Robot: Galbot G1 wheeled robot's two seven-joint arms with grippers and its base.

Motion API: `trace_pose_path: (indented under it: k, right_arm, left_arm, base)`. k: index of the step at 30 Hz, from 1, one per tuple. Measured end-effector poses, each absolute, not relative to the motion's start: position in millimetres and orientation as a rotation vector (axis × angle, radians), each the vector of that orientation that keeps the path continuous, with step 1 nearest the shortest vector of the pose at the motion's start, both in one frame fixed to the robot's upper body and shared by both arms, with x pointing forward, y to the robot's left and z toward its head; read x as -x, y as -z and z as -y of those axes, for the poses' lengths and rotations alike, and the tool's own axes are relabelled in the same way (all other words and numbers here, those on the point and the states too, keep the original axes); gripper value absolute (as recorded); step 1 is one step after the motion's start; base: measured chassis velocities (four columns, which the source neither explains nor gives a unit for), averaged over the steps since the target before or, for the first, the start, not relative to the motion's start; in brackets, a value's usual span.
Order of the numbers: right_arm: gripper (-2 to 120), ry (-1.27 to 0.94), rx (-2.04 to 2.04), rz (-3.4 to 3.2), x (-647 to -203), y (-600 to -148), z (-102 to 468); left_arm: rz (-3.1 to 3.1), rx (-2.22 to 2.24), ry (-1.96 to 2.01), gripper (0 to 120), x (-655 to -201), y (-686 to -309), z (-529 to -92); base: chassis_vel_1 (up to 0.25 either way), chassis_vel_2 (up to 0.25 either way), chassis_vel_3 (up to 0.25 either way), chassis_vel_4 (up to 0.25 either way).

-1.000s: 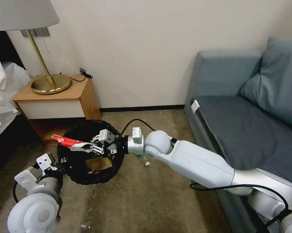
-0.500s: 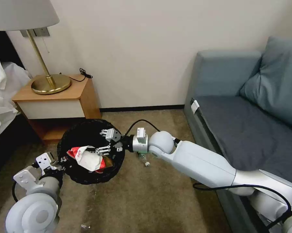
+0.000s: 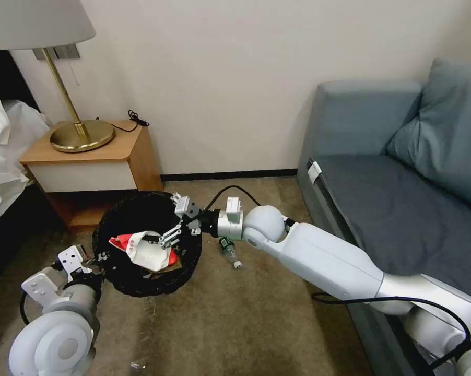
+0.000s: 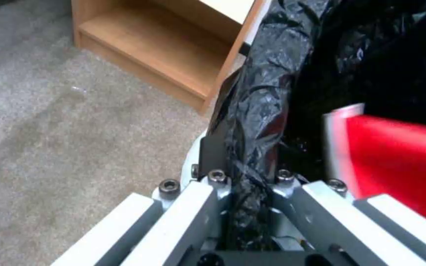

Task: Pick up the trash bin, then pick up the garbage on the floor and place it into the trash bin.

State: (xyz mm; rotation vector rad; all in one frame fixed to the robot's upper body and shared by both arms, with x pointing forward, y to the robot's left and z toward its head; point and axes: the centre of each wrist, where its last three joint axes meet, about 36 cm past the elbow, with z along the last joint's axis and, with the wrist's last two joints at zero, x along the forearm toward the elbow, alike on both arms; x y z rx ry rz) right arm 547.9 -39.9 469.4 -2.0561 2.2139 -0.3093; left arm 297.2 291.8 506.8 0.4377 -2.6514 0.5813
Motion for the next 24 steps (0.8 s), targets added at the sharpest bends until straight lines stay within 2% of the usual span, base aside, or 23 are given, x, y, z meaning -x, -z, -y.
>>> trace_pose_path:
  k: [2,12,17,20,22,24]
  right_arm:
    - [100,0.434,2.083,-2.17,-558.3,-481.8,33.4]
    - [100,0.74,2.204,-1.942,-588.6,-530.6,30.8]
    - [100,1.128,2.18,-1.665,-608.5,-579.7,14.0]
    - [100,1.207,2.151,-1.604,-613.2,-590.7,7.3]
    - [100,1.416,2.099,-1.413,-624.3,-615.4,-6.8]
    - [100,1.475,2.092,-1.356,-625.9,-625.3,-11.0]
  left_arm:
    - [2.651,-0.437,-0.586,1,-295.3,-507.3,-289.3]
    - [2.638,-0.445,-0.574,1,-294.7,-505.1,-287.3]
    - [2.631,-0.443,-0.576,1,-294.8,-504.1,-284.9]
    - [2.629,-0.442,-0.579,1,-294.5,-503.7,-284.0]
    - [2.628,-0.439,-0.586,1,-293.3,-503.8,-282.0]
    - [2.629,-0.439,-0.587,1,-292.8,-504.3,-281.6]
  base:
    - [0.0,0.0,0.0,0.0]
    - [0.0,0.0,0.0,0.0]
    - [0.0,0.0,0.0,0.0]
    - [0.0,0.0,0.0,0.0]
    - [0.0,0.0,0.0,0.0]
    - [0.0,0.0,0.0,0.0]
